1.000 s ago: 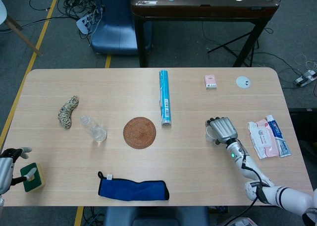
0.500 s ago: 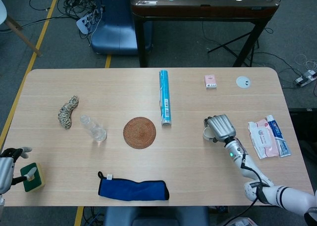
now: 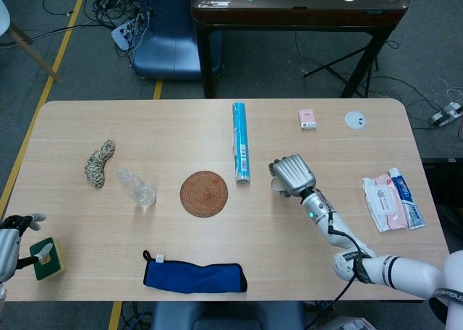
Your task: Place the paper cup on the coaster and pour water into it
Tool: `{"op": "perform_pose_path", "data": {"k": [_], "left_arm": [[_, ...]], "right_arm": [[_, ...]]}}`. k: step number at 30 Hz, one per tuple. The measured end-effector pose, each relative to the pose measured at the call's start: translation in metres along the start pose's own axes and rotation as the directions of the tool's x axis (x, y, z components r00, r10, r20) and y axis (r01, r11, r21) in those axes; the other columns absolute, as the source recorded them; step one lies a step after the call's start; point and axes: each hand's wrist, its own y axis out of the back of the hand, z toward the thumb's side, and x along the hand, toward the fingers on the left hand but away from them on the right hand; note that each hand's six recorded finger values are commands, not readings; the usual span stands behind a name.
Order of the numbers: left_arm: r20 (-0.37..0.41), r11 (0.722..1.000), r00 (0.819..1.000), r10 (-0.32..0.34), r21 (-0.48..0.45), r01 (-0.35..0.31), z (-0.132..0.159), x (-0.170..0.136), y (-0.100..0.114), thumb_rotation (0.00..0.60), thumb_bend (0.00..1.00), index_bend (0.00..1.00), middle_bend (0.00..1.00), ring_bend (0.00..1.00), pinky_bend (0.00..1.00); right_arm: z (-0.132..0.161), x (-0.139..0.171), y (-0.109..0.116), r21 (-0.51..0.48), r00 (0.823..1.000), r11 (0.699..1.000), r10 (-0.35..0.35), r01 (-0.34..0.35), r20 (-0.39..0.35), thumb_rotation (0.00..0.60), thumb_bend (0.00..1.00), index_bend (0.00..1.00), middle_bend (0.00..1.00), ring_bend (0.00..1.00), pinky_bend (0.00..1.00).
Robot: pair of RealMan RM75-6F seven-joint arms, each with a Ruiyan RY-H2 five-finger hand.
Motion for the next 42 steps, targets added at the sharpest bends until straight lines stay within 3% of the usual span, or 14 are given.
{"op": "perform_pose_path", "data": {"k": [17,42], "left_arm": [[-0.008,1.000,1.000,-0.006,0.002,0.006,-0.002,0.000,-0.001,0.600,0.16,0.35,0.47,0.31,0.56],[-0.010,1.000,1.000,-0.024,-0.002,0.024,-0.004,0.001,-0.002,0.600,0.16,0.35,0.47,0.31,0.56]], "right_arm": [[0.076,-0.045,0.026,0.007,0.991,1.000,-0.007,0.008,-0.136,0.600,0.14,0.50,0.48,0.49,0.58],[0.146,-0.089,0.018,0.030,0.975,0.999,0.026,-0.020,-0.221,0.600,0.14,0.50,0.48,0.49,0.58]]}}
